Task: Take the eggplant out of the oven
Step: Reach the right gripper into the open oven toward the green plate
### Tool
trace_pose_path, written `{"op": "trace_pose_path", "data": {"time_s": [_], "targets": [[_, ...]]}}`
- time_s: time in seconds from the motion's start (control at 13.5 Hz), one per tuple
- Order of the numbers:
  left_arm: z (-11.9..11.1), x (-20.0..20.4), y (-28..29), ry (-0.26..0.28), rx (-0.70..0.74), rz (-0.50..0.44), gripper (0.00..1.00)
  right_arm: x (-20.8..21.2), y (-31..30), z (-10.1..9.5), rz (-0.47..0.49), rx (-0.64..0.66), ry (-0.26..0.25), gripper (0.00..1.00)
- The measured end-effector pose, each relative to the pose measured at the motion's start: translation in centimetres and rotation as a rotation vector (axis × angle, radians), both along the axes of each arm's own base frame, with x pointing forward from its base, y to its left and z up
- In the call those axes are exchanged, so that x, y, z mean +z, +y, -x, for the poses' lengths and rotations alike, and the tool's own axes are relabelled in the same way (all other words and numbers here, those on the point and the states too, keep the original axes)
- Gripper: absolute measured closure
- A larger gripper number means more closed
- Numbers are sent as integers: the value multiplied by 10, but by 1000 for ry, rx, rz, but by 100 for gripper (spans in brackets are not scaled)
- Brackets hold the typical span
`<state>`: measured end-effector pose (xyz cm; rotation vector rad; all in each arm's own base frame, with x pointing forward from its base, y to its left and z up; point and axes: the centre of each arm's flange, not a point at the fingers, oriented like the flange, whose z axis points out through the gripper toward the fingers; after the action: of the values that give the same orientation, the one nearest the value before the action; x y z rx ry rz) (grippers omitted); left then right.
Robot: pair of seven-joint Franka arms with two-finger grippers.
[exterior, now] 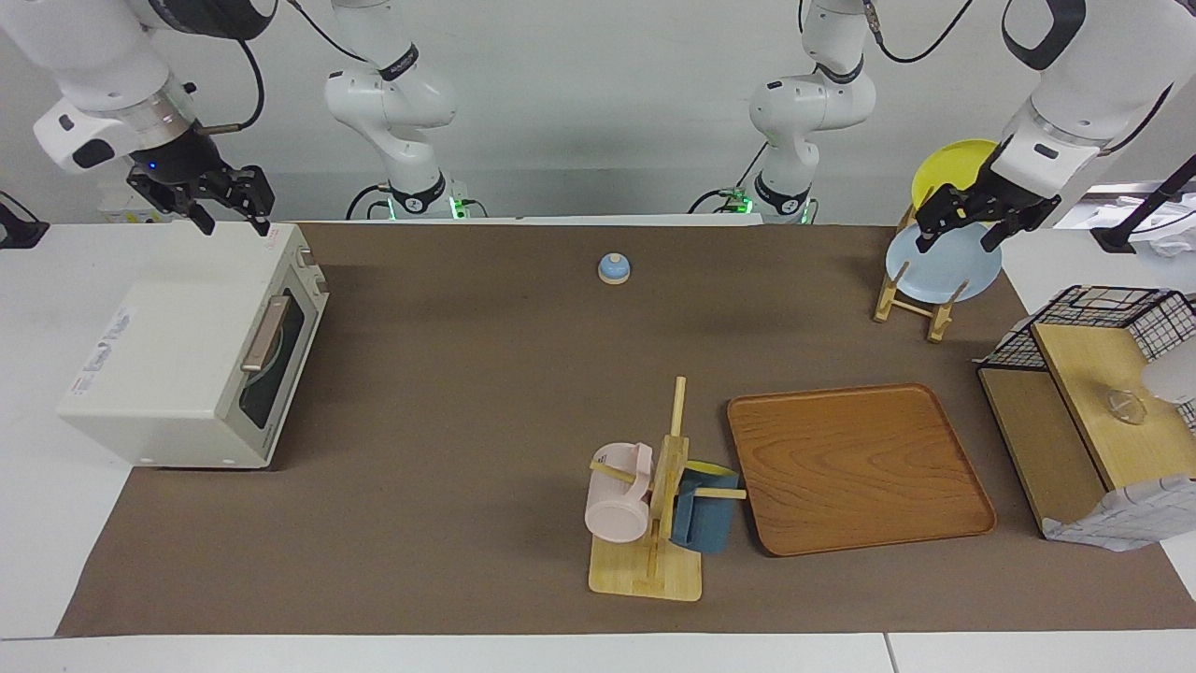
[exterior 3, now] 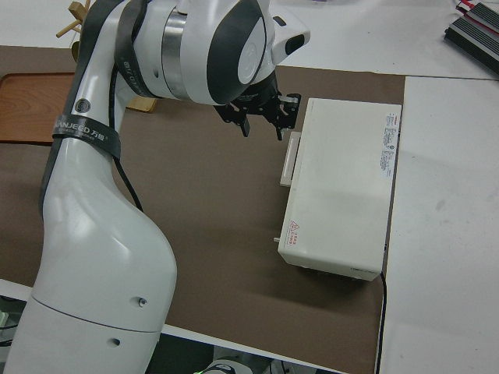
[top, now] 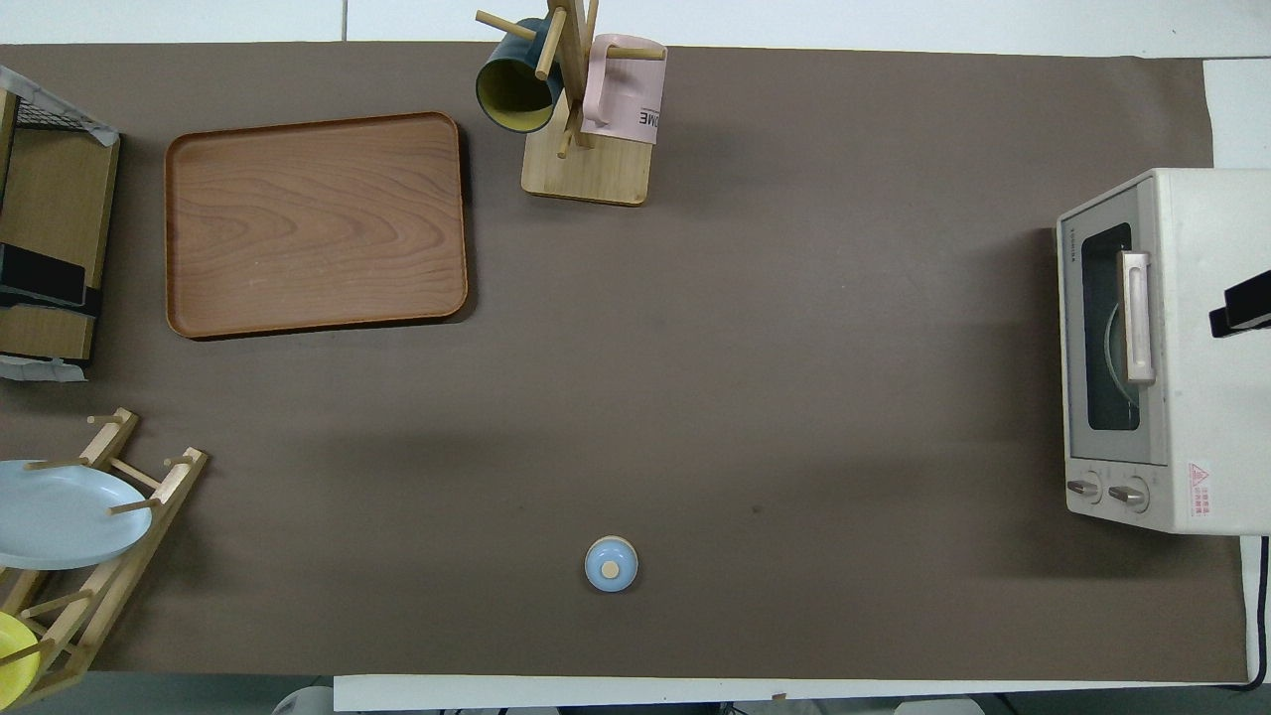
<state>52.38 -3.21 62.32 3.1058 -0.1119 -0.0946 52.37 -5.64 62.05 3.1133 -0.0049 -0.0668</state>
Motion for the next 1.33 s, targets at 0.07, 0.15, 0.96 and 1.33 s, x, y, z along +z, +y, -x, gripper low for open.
{"op": "trace_pose_path", "data": {"time_s": [0.07,0.15,0.96,1.33], "targets": [[0,0,0,0,0,0,0,-17,9,-6,2,19,-23,60],[0,0,0,0,0,0,0,-37,12,-10,5,27,-31,70],[0,0,0,0,0,0,0,-150,-13,-25,181,86,106,99],[0,0,0,1,0,0,0,-158,16,-27,188,141,103,99]]}}
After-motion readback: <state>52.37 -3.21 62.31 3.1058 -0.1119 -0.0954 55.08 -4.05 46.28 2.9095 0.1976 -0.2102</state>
